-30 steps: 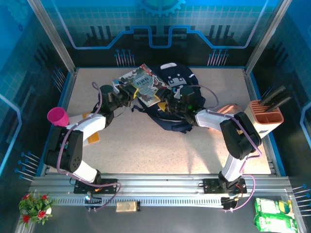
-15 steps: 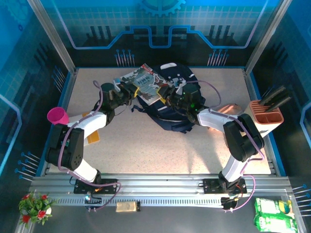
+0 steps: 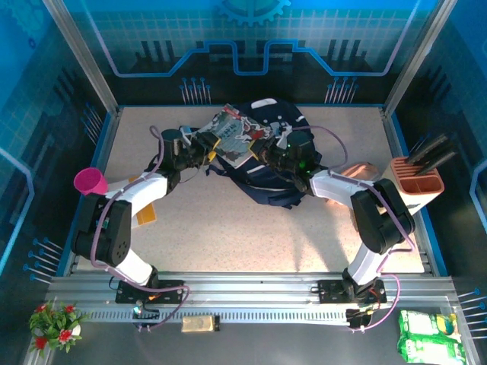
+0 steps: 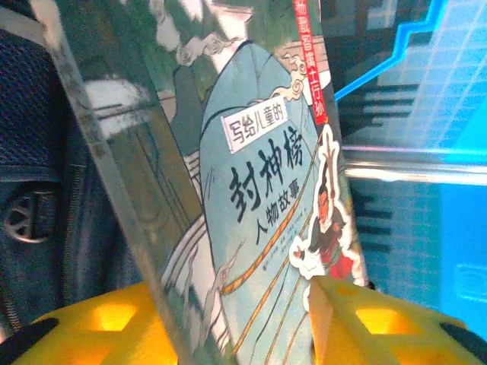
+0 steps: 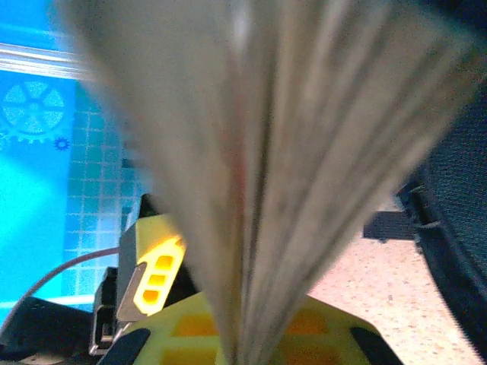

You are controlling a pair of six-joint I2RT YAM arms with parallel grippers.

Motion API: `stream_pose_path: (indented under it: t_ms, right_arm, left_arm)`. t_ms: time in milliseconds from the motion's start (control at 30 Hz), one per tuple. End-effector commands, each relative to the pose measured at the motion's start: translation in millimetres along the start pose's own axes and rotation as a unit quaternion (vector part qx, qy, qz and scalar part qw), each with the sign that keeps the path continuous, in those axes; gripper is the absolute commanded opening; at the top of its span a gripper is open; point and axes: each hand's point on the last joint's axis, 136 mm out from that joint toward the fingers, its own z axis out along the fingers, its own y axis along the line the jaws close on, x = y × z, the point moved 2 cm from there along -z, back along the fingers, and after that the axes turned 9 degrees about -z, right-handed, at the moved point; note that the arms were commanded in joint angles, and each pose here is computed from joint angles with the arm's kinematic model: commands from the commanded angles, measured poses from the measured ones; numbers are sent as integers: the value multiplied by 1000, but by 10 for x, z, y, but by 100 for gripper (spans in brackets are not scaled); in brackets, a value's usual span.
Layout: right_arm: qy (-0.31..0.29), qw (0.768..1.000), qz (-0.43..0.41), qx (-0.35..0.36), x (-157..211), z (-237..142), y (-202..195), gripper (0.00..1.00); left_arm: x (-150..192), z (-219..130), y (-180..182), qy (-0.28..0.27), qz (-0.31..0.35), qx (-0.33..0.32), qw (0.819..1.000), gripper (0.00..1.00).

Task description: Pack books, pencil case, and school supplies into a backpack

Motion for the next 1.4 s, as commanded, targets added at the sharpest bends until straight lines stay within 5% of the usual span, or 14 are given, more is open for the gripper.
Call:
stream_pose_path:
  t_ms: [0, 167, 300, 600, 833, 1000, 1167, 1367]
  right_arm:
    - [-35, 997, -57, 27, -243, -250, 79, 0]
    - [-70, 989, -97, 86, -453, -635, -54, 0]
    - [-96, 972, -127, 169, -581, -1018, -187, 0]
    - [-160, 938, -158, 262, -840, -1742, -171, 0]
    - [-185, 927, -143, 293, -901, -2196, -257, 0]
    - [-192, 923, -129, 308, -855, -2350, -345, 0]
    - [-204, 920, -124, 312, -890, -2469, -361, 0]
    - [-209, 918, -126, 313, -920, -2510, -331, 0]
  left_arm:
    - [79, -116, -155, -4, 80, -29, 996, 59]
    - [256, -111, -113, 5, 164, -82, 983, 80]
    - [568, 11, -99, 41, 279, -122, 952, 99]
    - [1190, 504, 91, 144, 459, -210, 851, 99]
    - [1454, 898, 231, 194, 558, -262, 763, 90]
    - [1596, 1124, 303, 229, 600, -267, 719, 85]
    - [1597, 1297, 411, 230, 657, -295, 654, 72]
    - [1642, 1412, 500, 247, 673, -304, 627, 62]
